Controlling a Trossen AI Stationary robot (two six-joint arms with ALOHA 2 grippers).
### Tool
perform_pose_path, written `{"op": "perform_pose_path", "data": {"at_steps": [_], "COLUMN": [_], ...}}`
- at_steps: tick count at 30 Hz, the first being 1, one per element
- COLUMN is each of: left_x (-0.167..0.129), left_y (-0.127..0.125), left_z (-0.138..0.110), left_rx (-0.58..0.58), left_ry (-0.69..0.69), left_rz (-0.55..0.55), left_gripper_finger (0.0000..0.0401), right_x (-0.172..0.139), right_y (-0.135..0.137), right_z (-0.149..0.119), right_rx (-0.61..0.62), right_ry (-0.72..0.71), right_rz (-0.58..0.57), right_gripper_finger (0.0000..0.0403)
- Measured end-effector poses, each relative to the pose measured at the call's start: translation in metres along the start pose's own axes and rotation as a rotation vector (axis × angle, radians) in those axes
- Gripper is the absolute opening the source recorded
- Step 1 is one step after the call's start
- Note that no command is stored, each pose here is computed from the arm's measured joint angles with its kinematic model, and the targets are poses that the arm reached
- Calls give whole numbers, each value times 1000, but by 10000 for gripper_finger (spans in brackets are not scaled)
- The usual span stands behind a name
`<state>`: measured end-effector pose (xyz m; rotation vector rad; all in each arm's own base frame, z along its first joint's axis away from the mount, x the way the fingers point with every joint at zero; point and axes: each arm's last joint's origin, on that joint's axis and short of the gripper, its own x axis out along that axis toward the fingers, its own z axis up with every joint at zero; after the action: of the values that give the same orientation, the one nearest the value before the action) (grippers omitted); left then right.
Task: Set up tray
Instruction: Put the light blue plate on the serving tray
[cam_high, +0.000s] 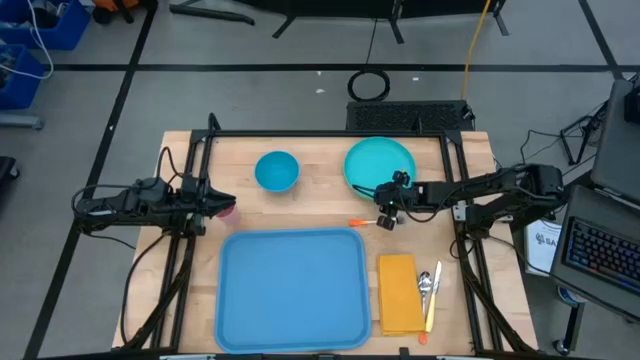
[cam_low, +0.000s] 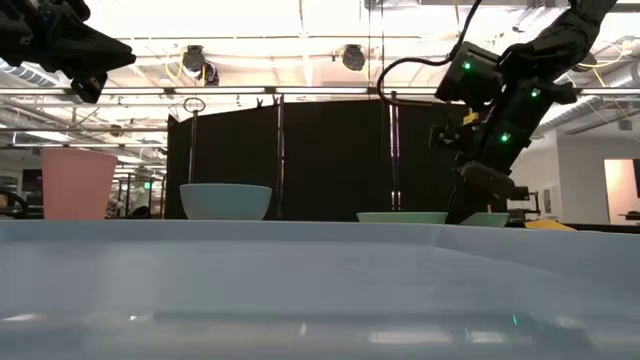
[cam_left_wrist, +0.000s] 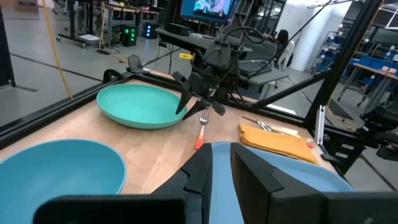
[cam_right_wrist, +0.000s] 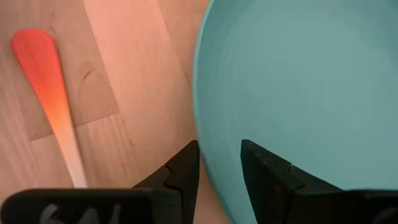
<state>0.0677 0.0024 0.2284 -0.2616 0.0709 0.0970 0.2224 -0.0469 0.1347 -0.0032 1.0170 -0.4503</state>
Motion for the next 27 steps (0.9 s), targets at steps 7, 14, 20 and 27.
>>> {"op": "perform_pose_path", "data": {"at_steps": [7,14,20,27], "left_x": [0,0,0,0], "left_y": [0,0,0,0], "left_z": [0,0,0,0], "left_rx": [0,0,0,0], "left_ry": [0,0,0,0], "left_rz": [0,0,0,0], "left_gripper_finger": [61,61,61,61], "right_x": [1,1,1,-7], "right_y": [-3,-4,-2,10], "right_z": [0,0,0,12], "right_rx": [15,14,4,-59], "right_ry": [3,4,-2,-55], "right_rz": [22,10,-11,-19], "right_gripper_finger": [28,4,2,1]}}
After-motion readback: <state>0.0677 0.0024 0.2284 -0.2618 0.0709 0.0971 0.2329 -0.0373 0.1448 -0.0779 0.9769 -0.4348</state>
